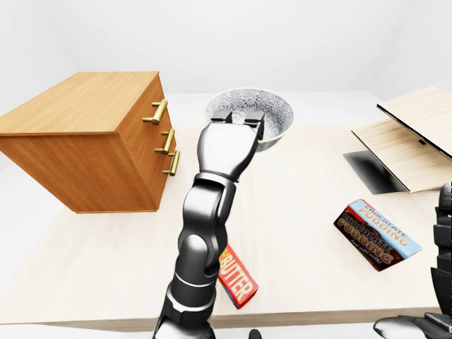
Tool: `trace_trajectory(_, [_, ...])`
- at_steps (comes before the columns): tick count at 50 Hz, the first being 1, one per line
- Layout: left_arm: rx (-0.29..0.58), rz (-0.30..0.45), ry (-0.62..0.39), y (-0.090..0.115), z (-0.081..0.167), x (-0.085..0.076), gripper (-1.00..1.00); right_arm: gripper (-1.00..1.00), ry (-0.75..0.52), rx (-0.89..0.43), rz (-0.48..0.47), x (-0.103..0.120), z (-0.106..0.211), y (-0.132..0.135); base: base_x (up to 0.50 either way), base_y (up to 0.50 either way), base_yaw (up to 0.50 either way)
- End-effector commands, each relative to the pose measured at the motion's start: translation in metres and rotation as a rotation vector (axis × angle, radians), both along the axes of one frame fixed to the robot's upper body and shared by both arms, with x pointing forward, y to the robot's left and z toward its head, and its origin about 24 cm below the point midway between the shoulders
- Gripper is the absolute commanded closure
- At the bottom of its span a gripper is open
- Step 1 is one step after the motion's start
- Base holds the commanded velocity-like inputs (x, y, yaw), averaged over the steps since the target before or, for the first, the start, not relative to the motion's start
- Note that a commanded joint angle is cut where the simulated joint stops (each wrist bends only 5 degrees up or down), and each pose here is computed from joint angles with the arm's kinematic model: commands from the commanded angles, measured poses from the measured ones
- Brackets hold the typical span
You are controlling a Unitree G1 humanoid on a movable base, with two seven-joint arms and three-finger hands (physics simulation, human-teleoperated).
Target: Close the top drawer of the cabinet and put the bowl on top of it.
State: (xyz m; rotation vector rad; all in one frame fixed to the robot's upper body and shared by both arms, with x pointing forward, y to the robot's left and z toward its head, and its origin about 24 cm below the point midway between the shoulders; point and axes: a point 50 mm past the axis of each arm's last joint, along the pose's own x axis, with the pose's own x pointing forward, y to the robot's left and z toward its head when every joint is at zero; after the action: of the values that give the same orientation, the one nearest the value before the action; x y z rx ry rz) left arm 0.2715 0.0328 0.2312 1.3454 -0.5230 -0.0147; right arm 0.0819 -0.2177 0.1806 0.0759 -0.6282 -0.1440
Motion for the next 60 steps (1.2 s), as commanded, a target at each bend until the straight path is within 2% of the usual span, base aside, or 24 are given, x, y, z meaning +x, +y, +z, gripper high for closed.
trace_trajectory(1, [-0.014,0.014,-0.087,0.017,0.036,0.0,1.0,-1.0,0.004,-0.005,0.005,0.001,-0.001,0.003,0.0,0.0,0.0])
trace_trajectory(12, [0.061,0.097,-0.153,0.034,0.073,0.01,1.0,-1.0,0.021,-0.002,0.015,0.0,-0.003,0.004,0.0,0.0,0.0])
trace_trajectory(20, [0.071,0.105,-0.178,0.045,0.091,0.018,1.0,-1.0,0.025,-0.003,0.022,0.0,-0.004,0.005,0.0,0.0,0.0])
trace_trajectory(25, [0.066,0.138,-0.192,0.064,0.102,0.031,1.0,-1.0,0.03,-0.006,0.026,0.001,-0.005,0.007,0.0,0.0,0.0])
trace_trajectory(36, [0.074,0.176,-0.211,0.086,0.111,0.041,1.0,-1.0,0.038,-0.007,0.028,0.002,-0.005,0.009,0.0,0.0,0.0])
trace_trajectory(40, [0.072,0.198,-0.215,0.096,0.113,0.041,1.0,-1.0,0.042,-0.005,0.03,0.001,-0.006,0.009,0.0,0.0,0.0])
trace_trajectory(43, [0.075,0.194,-0.217,0.095,0.113,0.041,1.0,-1.0,0.042,-0.005,0.03,0.001,-0.006,0.009,0.0,0.0,0.0])
trace_trajectory(44, [0.059,0.214,-0.216,0.106,0.113,0.041,1.0,-1.0,0.042,-0.004,0.029,0.001,-0.006,0.009,0.0,0.0,0.0])
trace_trajectory(46, [0.062,0.21,-0.218,0.106,0.113,0.041,1.0,-1.0,0.042,-0.004,0.029,0.001,-0.006,0.009,0.0,0.0,0.0])
trace_trajectory(47, [0.048,0.234,-0.218,0.117,0.114,0.041,1.0,-1.0,0.043,-0.002,0.031,0.001,-0.006,0.009,0.0,0.0,0.0])
trace_trajectory(60, [0.001,0.282,-0.228,0.158,0.116,0.043,1.0,-1.0,0.042,-0.003,0.029,0.001,-0.006,0.009,0.0,0.0,0.0])
